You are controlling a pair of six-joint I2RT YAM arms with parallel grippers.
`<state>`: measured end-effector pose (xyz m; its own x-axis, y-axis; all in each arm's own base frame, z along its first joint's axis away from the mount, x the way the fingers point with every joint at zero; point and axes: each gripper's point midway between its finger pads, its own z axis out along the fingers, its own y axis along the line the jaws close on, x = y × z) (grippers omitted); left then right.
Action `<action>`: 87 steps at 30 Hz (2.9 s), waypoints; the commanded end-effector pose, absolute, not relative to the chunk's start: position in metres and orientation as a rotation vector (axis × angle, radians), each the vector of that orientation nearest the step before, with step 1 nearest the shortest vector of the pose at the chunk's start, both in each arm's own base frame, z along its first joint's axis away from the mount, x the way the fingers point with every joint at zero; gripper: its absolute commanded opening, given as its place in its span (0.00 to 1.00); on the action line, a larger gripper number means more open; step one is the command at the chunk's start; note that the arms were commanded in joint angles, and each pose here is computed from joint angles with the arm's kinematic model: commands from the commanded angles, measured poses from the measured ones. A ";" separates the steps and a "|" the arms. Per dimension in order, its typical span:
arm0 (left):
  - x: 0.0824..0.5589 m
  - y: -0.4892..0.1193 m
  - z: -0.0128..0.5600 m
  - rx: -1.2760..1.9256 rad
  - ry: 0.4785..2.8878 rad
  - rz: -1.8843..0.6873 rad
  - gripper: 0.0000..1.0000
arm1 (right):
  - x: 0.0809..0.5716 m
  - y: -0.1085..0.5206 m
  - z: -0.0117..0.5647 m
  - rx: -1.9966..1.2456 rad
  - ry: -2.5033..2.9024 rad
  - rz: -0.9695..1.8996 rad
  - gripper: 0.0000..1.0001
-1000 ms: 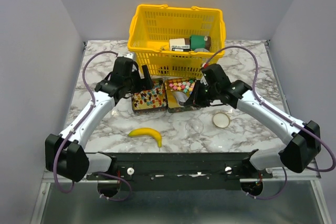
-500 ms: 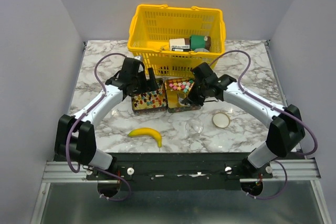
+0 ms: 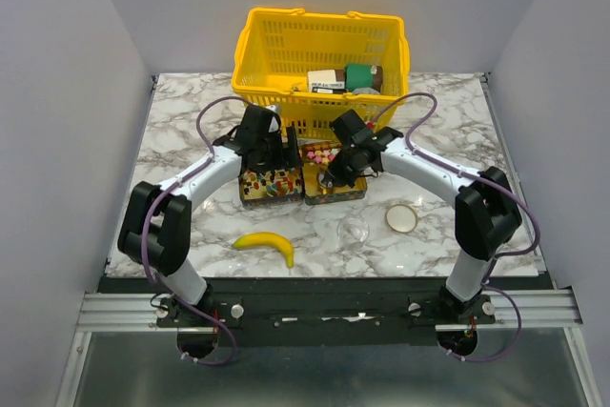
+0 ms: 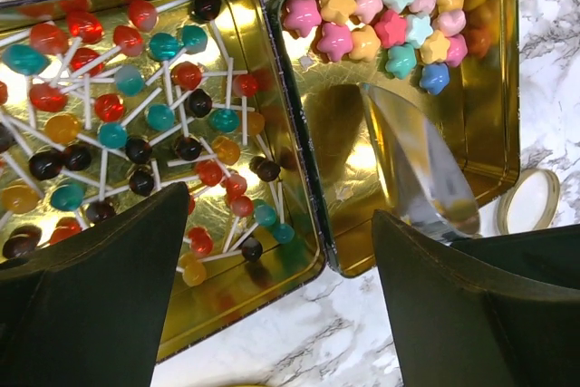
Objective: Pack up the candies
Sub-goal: Scoop the fake candies from the storage box.
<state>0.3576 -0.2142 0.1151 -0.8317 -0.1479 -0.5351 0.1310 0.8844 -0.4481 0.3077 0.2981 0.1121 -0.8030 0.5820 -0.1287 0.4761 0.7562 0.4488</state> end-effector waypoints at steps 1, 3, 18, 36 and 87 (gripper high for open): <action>0.366 -0.230 0.116 0.040 2.459 -0.668 0.91 | 0.311 0.299 0.098 0.955 2.670 0.526 0.01; 0.365 -0.235 0.113 0.054 2.464 -0.672 0.91 | 0.310 0.297 0.092 0.974 2.667 0.510 0.01; 0.354 -0.240 0.071 0.089 2.590 -0.580 0.76 | 0.312 0.296 0.083 0.971 2.639 0.393 0.01; 0.343 -0.239 0.044 0.114 2.670 -0.498 0.45 | 0.286 0.273 0.045 1.096 2.654 0.171 0.01; 0.332 -0.235 0.036 0.141 2.727 -0.460 0.07 | 0.314 0.243 0.013 0.410 2.705 0.190 0.01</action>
